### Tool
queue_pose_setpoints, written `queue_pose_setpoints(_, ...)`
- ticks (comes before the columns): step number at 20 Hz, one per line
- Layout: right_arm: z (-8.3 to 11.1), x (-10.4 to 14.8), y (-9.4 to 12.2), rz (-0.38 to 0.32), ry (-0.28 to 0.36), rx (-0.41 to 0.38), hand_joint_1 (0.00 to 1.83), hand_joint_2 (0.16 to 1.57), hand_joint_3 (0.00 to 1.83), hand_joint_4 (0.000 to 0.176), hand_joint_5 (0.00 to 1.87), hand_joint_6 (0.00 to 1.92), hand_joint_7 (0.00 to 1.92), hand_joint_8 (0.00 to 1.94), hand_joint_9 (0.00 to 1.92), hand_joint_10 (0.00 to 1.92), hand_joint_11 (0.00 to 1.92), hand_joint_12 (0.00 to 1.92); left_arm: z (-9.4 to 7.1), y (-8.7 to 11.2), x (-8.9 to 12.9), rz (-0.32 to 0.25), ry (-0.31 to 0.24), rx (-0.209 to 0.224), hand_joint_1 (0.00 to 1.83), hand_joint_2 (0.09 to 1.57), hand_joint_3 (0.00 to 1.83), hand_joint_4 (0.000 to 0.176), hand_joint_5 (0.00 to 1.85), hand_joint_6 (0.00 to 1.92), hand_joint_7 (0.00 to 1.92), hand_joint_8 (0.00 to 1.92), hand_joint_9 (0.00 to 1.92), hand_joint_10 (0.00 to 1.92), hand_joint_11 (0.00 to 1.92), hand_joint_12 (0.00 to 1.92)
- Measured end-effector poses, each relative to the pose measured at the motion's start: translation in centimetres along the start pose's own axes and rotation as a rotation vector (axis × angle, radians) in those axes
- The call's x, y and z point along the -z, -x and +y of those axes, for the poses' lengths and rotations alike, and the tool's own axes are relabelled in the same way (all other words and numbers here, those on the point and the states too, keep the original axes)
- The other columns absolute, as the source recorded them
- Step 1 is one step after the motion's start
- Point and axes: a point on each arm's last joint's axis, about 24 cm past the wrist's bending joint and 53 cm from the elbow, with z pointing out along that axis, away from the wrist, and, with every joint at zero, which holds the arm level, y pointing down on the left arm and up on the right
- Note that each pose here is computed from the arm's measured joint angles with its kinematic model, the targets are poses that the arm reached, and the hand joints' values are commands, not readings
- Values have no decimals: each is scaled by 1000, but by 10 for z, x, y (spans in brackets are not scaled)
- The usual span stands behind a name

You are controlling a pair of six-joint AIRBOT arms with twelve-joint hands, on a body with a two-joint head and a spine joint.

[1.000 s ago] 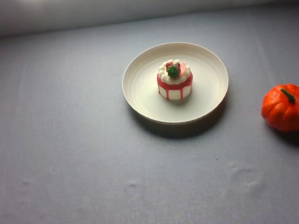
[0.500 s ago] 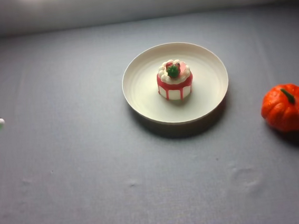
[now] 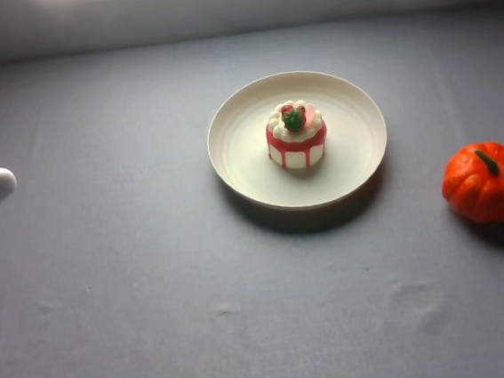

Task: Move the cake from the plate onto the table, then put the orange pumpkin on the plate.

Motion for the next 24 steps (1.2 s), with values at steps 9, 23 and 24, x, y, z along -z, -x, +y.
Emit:
queue_pose_setpoints(9, -2, 1, 0, -1, -8, -4, 959, 1051, 2, 86, 115, 0, 173, 0, 230, 2, 0, 950, -10, 20, 1, -66, 84, 25, 761, 727, 0, 176, 0, 0, 0, 0, 0, 0, 0, 0)
queue_pose_setpoints(23, -9, 2, 0, -1, -25, -10, 1059, 1005, 0, 53, 131, 4, 153, 1, 240, 2, 0, 905, -3, -99, -91, 176, 15, 109, 766, 701, 0, 176, 0, 0, 0, 0, 0, 0, 0, 0)
queue_pose_setpoints(24, -9, 3, -2, 4, -26, -9, 1046, 1007, 0, 55, 130, 3, 151, 0, 238, 1, 0, 904, -5, -104, -99, 188, 12, 106, 781, 711, 0, 176, 0, 0, 0, 0, 0, 0, 0, 0)
